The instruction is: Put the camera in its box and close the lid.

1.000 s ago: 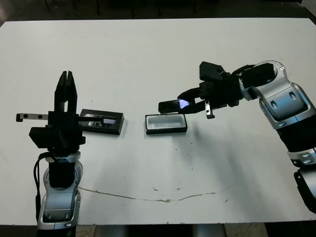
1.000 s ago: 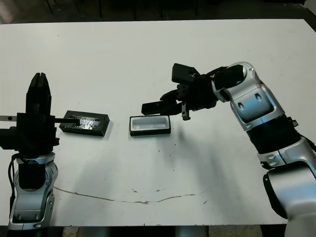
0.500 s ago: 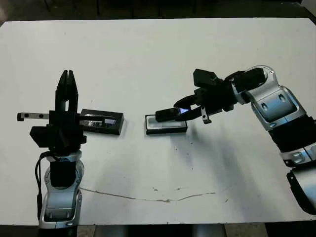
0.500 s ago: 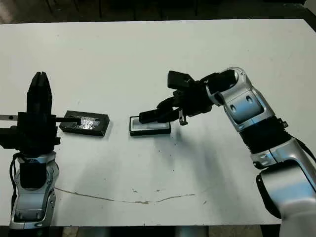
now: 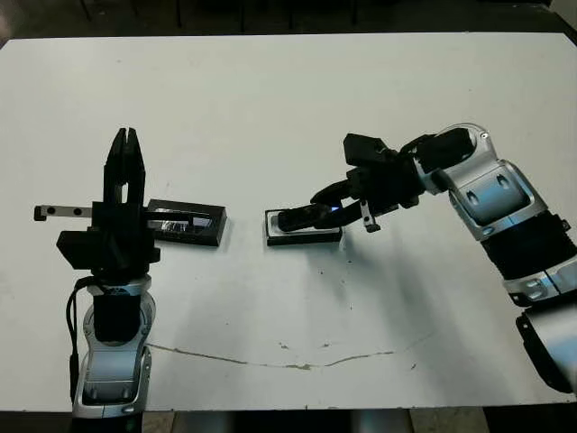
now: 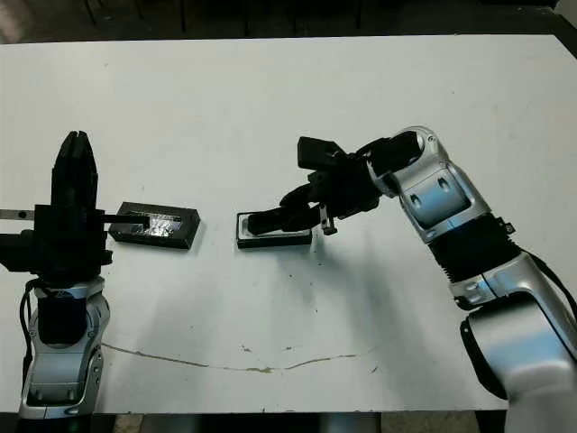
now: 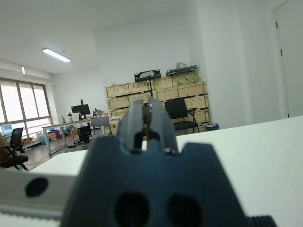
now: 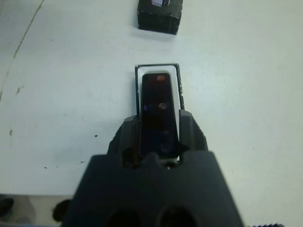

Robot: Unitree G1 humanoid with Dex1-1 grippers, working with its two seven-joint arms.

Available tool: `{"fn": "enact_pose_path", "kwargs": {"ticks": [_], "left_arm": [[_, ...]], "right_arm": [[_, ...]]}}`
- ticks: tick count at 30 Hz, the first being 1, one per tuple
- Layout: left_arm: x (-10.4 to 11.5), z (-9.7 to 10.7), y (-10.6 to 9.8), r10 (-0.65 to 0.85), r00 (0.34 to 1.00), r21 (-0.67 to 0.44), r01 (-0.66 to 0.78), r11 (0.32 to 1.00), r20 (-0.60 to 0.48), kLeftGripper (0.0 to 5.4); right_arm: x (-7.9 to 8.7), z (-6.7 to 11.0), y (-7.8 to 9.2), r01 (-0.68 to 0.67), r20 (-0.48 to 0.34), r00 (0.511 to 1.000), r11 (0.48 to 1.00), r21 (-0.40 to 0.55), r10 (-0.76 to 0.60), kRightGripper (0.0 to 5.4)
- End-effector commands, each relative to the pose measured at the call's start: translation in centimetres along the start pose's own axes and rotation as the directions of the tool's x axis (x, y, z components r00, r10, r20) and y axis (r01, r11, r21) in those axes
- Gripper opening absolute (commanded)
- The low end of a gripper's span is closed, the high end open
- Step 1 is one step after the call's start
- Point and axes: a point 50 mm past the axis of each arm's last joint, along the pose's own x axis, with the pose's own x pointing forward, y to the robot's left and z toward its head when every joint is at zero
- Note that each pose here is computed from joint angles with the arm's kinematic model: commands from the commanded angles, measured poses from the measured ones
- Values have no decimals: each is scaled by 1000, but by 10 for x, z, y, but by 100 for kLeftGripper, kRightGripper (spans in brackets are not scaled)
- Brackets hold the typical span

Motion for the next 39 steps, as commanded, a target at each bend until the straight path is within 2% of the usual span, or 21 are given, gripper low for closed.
{"fn": "enact_pose_path", "kwargs": {"ticks": [1, 13, 24, 28, 30, 33, 36, 39], "left_arm": [[-4, -5, 1, 3, 999, 5, -3, 1000, -40, 0], [-6, -6, 1, -2, 999, -1, 2, 1000, -34, 0], [-6, -6, 0, -3, 999, 3, 3, 1000, -34, 0], [-6, -6, 1, -2, 1000, 15, 3, 1000, -29, 0], [-6, -6, 1, -3, 1000, 14, 4, 1000, -27, 0], [-6, -6, 1, 0, 999, 13, 1, 1000, -33, 0], [-7, -6, 1, 2, 999, 7, -2, 1000, -38, 0], [-6, -6, 1, -1, 999, 11, 2, 1000, -33, 0]], "right_arm": [[7, -5, 2, -18, -30, 999, 1000, 1, 18, 72], [22, -8, -2, -20, -50, 999, 1000, -10, 20, 72], [33, -6, -4, -18, -11, 1000, 999, 28, 18, 72], [31, -5, -5, 18, -2, 1000, 1000, 23, -17, 72], [26, -3, -6, 3, 5, 1000, 1000, 21, -3, 110], [15, 1, -9, -26, 27, 999, 997, -77, 28, 162], [3, 5, -15, -21, 36, 999, 992, -123, 26, 214], [-13, 10, -19, -6, 8, 1000, 988, -154, 7, 268]]}}
